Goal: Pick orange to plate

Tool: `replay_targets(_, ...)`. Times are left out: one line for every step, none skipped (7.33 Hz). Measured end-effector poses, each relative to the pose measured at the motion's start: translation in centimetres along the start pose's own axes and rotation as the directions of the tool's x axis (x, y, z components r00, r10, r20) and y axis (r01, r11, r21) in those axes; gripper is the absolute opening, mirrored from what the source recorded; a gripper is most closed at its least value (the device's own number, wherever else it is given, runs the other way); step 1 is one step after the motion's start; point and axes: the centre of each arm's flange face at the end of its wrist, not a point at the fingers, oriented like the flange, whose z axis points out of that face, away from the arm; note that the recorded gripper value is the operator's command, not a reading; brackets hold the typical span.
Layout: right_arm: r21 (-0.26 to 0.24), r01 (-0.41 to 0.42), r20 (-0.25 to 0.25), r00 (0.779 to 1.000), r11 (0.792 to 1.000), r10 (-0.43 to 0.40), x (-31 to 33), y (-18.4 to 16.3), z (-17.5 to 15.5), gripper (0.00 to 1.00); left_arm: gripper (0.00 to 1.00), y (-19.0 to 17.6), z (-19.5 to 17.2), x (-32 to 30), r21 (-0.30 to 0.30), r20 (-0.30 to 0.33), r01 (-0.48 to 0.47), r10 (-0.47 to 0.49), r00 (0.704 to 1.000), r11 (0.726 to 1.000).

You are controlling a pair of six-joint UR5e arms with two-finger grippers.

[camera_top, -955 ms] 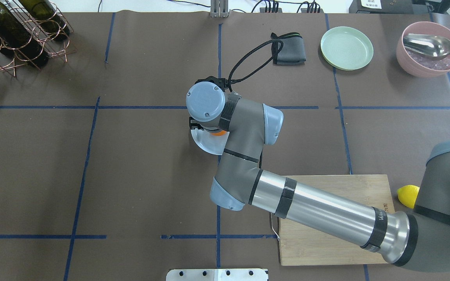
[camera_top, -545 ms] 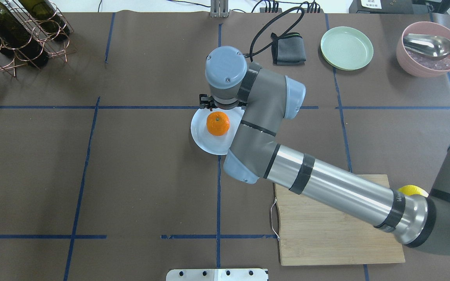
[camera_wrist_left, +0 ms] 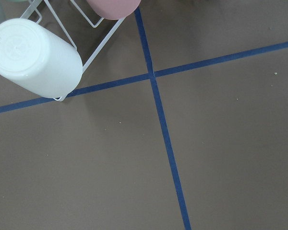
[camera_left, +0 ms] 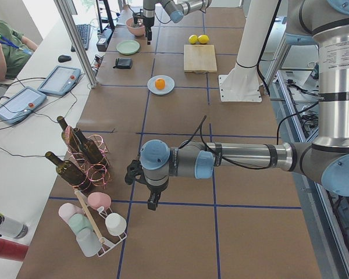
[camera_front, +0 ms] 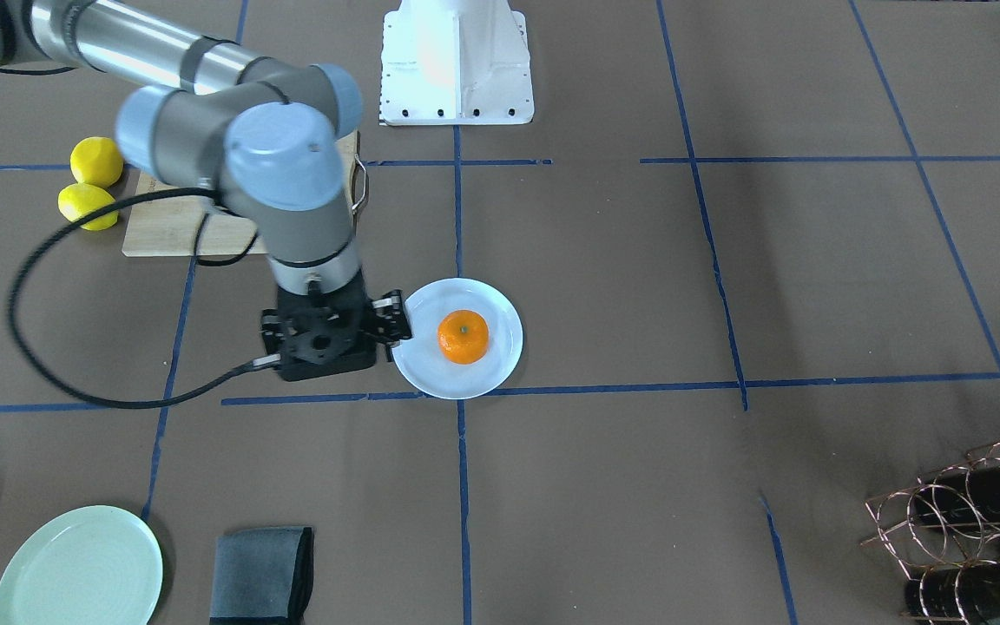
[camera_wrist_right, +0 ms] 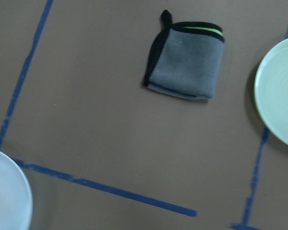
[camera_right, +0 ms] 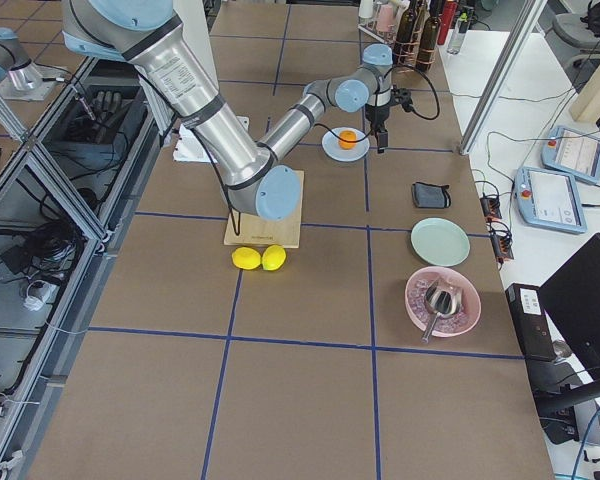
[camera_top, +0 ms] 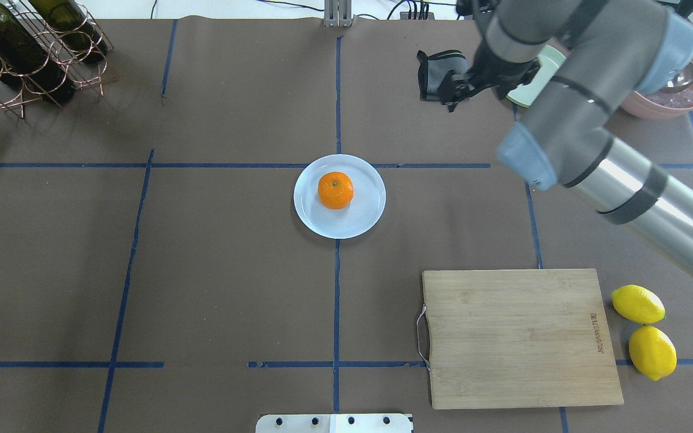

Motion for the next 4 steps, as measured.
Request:
replay_targets(-0.015, 0.081, -0.004, 0.997, 0.997, -0.081, 8.1, 1.3, -1.6, 1.00, 1.00, -0.1, 0.0, 0.0, -0.016, -0.001, 0.017, -0.017, 1.000, 1.000)
replay_targets(-0.038, 0.164, -0.013, 0.986, 0.986, -0.165, 15.4, 3.1, -2.6, 1.00, 1.00, -0.2, -0.1, 0.1, -0.026, -0.002, 0.028, -0.028, 1.000, 0.999)
replay_targets(-0.073, 0.235, -0.026, 0.971, 0.969, -0.237, 21.8, 5.2, -3.3, 1.00, 1.00, -0.2, -0.3, 0.3, -0.027, -0.003, 0.031, -0.031, 1.000, 0.999)
replay_targets(-0.113, 0.240, -0.041, 0.968, 0.964, -0.246, 27.7, 8.0, -4.1, 1.00, 1.00, -0.2, -0.5, 0.5, -0.026, -0.003, 0.030, -0.030, 1.000, 0.999)
